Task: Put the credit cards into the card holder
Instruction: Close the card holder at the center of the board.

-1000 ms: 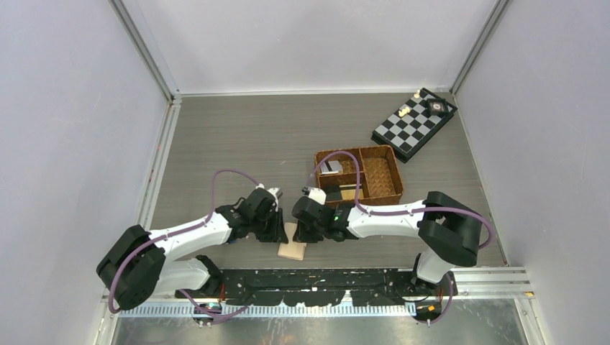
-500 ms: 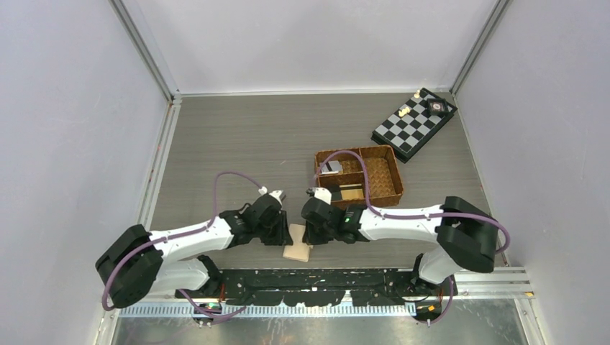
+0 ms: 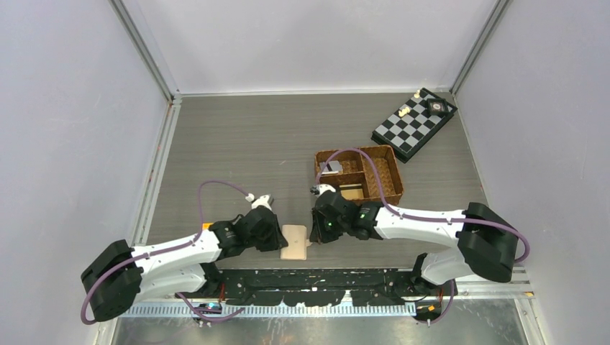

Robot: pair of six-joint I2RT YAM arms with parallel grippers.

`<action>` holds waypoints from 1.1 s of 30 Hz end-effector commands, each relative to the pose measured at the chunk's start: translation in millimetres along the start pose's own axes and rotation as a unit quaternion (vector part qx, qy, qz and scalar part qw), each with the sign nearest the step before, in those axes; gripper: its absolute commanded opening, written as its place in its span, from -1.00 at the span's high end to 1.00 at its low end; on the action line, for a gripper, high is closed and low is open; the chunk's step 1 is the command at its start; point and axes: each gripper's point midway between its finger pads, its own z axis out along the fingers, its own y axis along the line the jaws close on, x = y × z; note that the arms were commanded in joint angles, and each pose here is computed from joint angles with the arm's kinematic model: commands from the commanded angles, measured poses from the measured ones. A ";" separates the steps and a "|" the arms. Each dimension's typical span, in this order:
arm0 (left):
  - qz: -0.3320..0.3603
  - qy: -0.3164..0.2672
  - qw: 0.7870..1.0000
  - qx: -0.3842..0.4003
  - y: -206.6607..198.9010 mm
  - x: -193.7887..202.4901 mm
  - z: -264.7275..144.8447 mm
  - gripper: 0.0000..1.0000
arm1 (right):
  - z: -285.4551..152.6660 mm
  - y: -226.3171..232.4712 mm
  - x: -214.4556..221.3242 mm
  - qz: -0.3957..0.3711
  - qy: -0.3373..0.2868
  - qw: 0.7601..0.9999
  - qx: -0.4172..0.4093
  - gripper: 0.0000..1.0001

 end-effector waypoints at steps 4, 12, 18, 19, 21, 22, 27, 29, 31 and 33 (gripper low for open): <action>0.007 -0.012 0.999 -0.041 15.4 -1.7 1.0 1.00 | 10.0 26.3 -13.8 -0.028 0.006 0.999 -0.041 0.99; 0.012 -0.008 0.999 -0.041 13.8 -0.9 1.6 1.00 | 15.5 36.4 -17.5 -0.031 0.008 0.998 -0.059 0.99; 0.014 -0.005 0.999 -0.042 14.2 -0.2 2.0 1.00 | 23.7 39.9 -18.9 -0.033 0.012 0.997 -0.063 0.99; 0.015 -0.006 0.999 -0.042 14.0 -0.4 1.9 1.00 | 25.2 39.9 -19.3 -0.033 0.013 0.997 -0.062 0.99; 0.015 -0.005 0.999 -0.043 14.4 -0.1 1.9 1.00 | 28.6 39.7 -18.6 -0.034 0.017 0.997 -0.061 0.99; 0.015 -0.005 0.999 -0.043 14.4 -0.1 1.9 1.00 | 30.4 39.7 -18.3 -0.034 0.019 0.997 -0.061 0.99; 0.017 -0.004 0.999 -0.043 14.4 0.1 1.8 1.00 | 36.3 39.3 -16.6 -0.032 0.024 0.997 -0.062 0.99; 0.017 -0.003 0.999 -0.044 15.3 0.8 2.0 1.00 | 37.5 38.6 -17.6 -0.031 0.023 0.997 -0.062 0.99; 0.017 -0.003 0.999 -0.045 15.7 0.8 2.4 1.00 | 37.9 37.6 -19.1 -0.028 0.021 0.998 -0.061 0.99; 0.017 -0.003 0.999 -0.044 14.9 0.4 2.4 1.00 | 39.1 37.9 -19.4 -0.027 0.020 0.997 -0.063 0.99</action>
